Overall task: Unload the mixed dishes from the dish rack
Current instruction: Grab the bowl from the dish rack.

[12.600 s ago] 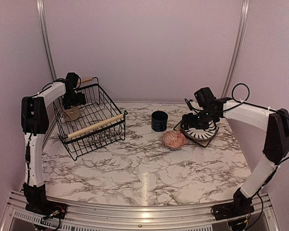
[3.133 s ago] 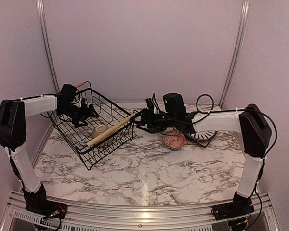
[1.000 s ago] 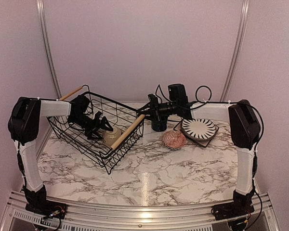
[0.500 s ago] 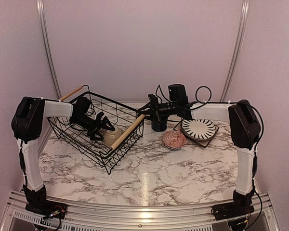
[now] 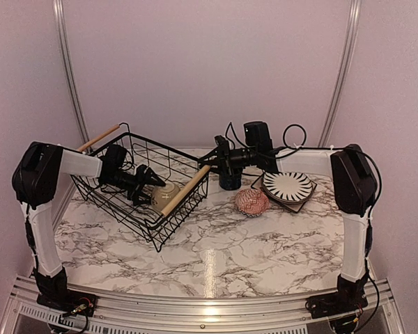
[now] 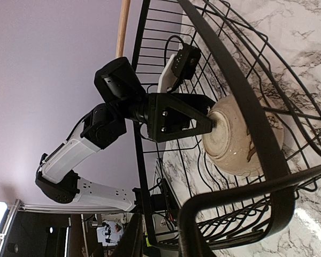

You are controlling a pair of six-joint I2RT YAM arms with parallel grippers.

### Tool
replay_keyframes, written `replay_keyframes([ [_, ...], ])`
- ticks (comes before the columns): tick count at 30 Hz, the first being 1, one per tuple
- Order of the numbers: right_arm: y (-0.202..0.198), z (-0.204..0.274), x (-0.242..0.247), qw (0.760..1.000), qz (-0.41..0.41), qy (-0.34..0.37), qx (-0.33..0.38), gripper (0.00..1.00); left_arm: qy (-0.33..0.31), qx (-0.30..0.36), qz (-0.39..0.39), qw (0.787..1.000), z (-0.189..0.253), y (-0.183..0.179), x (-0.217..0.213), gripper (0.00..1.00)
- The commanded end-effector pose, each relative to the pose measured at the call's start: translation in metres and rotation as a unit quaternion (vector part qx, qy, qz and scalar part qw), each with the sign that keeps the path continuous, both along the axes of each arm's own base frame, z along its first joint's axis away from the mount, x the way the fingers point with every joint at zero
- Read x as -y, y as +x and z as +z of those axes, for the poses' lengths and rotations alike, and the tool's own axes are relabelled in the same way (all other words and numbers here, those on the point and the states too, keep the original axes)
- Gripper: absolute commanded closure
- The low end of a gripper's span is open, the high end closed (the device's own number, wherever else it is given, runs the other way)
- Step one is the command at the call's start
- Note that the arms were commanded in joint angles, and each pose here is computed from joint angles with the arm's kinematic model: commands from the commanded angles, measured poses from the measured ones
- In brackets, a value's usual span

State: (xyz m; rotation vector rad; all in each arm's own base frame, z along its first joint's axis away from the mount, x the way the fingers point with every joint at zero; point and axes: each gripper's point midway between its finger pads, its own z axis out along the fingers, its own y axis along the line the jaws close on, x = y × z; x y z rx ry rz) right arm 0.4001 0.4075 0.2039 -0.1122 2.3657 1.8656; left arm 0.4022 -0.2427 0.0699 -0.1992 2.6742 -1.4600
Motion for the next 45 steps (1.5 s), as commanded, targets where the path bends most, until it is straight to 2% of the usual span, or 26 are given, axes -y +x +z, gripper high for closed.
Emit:
replay_keyframes([
  [1, 0.017, -0.016, 0.003, 0.981, -0.007, -0.041, 0.189, 1.00, -0.060, 0.051, 0.001, 0.997, 0.041, 0.009, 0.013, 0.04],
  [5, 0.017, -0.016, 0.004, 0.981, -0.008, -0.045, 0.190, 1.00, -0.083, 0.064, 0.015, 0.994, 0.051, 0.014, 0.014, 0.05],
  [17, 0.015, -0.017, 0.001, 0.981, -0.005, -0.045, 0.190, 1.00, -0.133, 0.054, 0.047, 0.989, 0.057, 0.012, 0.015, 0.29],
  [29, 0.015, -0.014, 0.003, 0.979, -0.008, -0.052, 0.196, 1.00, -0.168, 0.037, 0.041, 0.984, 0.054, 0.012, 0.028, 0.30],
  [34, 0.015, -0.011, 0.003, 0.978, -0.009, -0.053, 0.199, 1.00, -0.156, 0.029, 0.024, 0.987, 0.045, 0.005, 0.032, 0.30],
  [45, 0.017, -0.011, 0.004, 0.977, -0.013, -0.060, 0.203, 1.00, -0.202, 0.024, 0.016, 0.979, 0.052, 0.000, 0.049, 0.40],
])
